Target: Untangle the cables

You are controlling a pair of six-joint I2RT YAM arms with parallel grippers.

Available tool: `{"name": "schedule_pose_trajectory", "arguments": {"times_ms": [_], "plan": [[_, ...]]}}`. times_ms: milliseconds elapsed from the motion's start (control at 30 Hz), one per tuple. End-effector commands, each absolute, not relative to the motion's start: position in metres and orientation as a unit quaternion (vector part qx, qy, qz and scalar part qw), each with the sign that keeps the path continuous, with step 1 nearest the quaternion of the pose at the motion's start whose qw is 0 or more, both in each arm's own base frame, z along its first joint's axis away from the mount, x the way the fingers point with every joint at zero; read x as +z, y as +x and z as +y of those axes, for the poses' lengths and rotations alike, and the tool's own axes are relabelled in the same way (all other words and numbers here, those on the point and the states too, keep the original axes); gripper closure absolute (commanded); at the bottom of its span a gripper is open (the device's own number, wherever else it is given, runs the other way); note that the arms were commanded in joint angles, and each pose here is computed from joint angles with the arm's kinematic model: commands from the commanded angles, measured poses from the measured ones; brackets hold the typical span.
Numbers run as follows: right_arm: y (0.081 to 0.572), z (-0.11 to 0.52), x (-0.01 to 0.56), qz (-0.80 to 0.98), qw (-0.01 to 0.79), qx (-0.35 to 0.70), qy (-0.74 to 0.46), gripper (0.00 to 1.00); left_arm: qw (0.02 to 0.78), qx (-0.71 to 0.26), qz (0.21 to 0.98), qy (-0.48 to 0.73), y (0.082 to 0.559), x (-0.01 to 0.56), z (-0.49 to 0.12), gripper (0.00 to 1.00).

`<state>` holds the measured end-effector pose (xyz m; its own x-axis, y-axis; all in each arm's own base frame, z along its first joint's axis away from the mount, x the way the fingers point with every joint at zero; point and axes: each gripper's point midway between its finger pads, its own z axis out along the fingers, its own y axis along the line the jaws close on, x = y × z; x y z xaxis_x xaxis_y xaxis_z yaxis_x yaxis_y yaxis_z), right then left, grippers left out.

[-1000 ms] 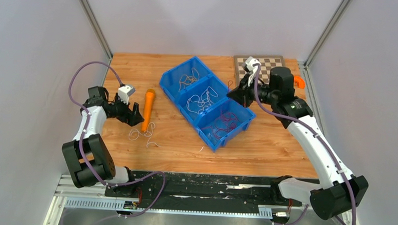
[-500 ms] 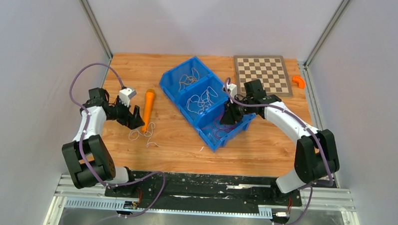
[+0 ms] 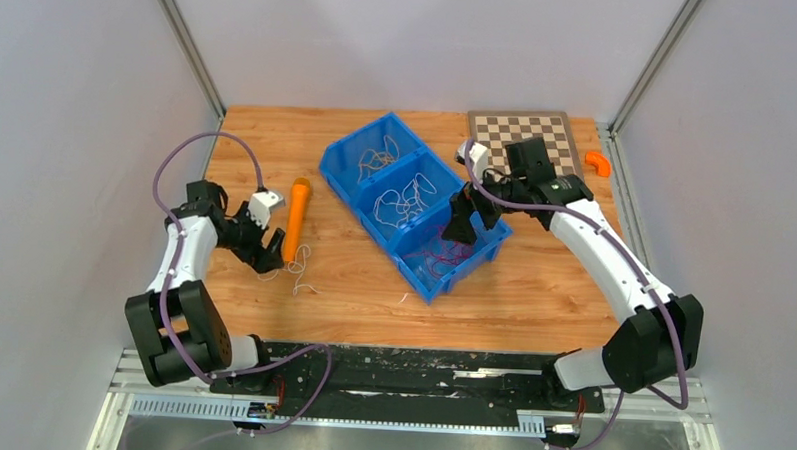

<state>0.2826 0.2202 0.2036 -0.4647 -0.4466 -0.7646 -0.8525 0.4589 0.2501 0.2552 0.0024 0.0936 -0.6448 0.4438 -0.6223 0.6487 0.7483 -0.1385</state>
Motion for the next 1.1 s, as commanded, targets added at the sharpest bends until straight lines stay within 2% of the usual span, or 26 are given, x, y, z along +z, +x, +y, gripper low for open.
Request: {"name": "schedule_pose_trajectory", "arguments": {"times_ms": [0, 133, 200, 267, 300, 333, 400, 467, 567, 667, 767, 900, 967, 1067], "plan": [[0.29, 0.213, 0.242, 0.784, 0.359, 0.302, -0.407, 0.0, 0.235, -0.15, 0.901, 0.333, 0.242, 0.068, 0.013, 0.08], [0.292, 0.218, 0.266, 0.772, 0.378, 0.315, -0.402, 0.0, 0.184, -0.118, 0.916, 0.337, 0.227, 0.044, 0.029, 0.2], [0.292, 0.221, 0.278, 0.765, 0.387, 0.324, -0.4, 0.0, 0.163, -0.1, 0.922, 0.336, 0.221, 0.035, 0.038, 0.34], [0.291, 0.225, 0.286, 0.758, 0.393, 0.332, -0.401, 0.0, 0.152, -0.092, 0.926, 0.333, 0.217, 0.031, 0.042, 0.62], [0.291, 0.226, 0.289, 0.755, 0.395, 0.337, -0.401, 0.0, 0.154, -0.094, 0.926, 0.331, 0.217, 0.033, 0.04, 0.69], [0.29, 0.228, 0.292, 0.75, 0.398, 0.342, -0.402, 0.0, 0.154, -0.101, 0.926, 0.329, 0.215, 0.034, 0.038, 0.81], [0.291, 0.231, 0.296, 0.744, 0.404, 0.349, -0.402, 0.0, 0.174, -0.121, 0.919, 0.333, 0.214, 0.046, 0.027, 0.93], [0.294, 0.233, 0.299, 0.739, 0.41, 0.352, -0.402, 0.0, 0.212, -0.143, 0.905, 0.339, 0.214, 0.064, 0.012, 1.0], [0.298, 0.235, 0.302, 0.737, 0.413, 0.355, -0.4, 0.0, 0.251, -0.117, 0.901, 0.334, 0.214, 0.081, 0.01, 1.0], [0.298, 0.239, 0.304, 0.733, 0.411, 0.366, -0.399, 0.0, 0.246, -0.102, 0.913, 0.31, 0.213, 0.078, 0.016, 1.0], [0.299, 0.24, 0.306, 0.73, 0.413, 0.368, -0.401, 0.01, 0.239, -0.128, 0.921, 0.281, 0.215, 0.076, 0.012, 1.0], [0.298, 0.238, 0.311, 0.727, 0.421, 0.362, -0.403, 0.01, 0.273, -0.182, 0.902, 0.28, 0.219, 0.103, -0.009, 1.0], [0.297, 0.237, 0.312, 0.726, 0.423, 0.361, -0.403, 0.01, 0.318, -0.214, 0.873, 0.301, 0.223, 0.14, -0.032, 1.0], [0.295, 0.237, 0.31, 0.728, 0.423, 0.362, -0.399, 0.01, 0.412, -0.263, 0.813, 0.316, 0.234, 0.24, -0.079, 1.0]]}}
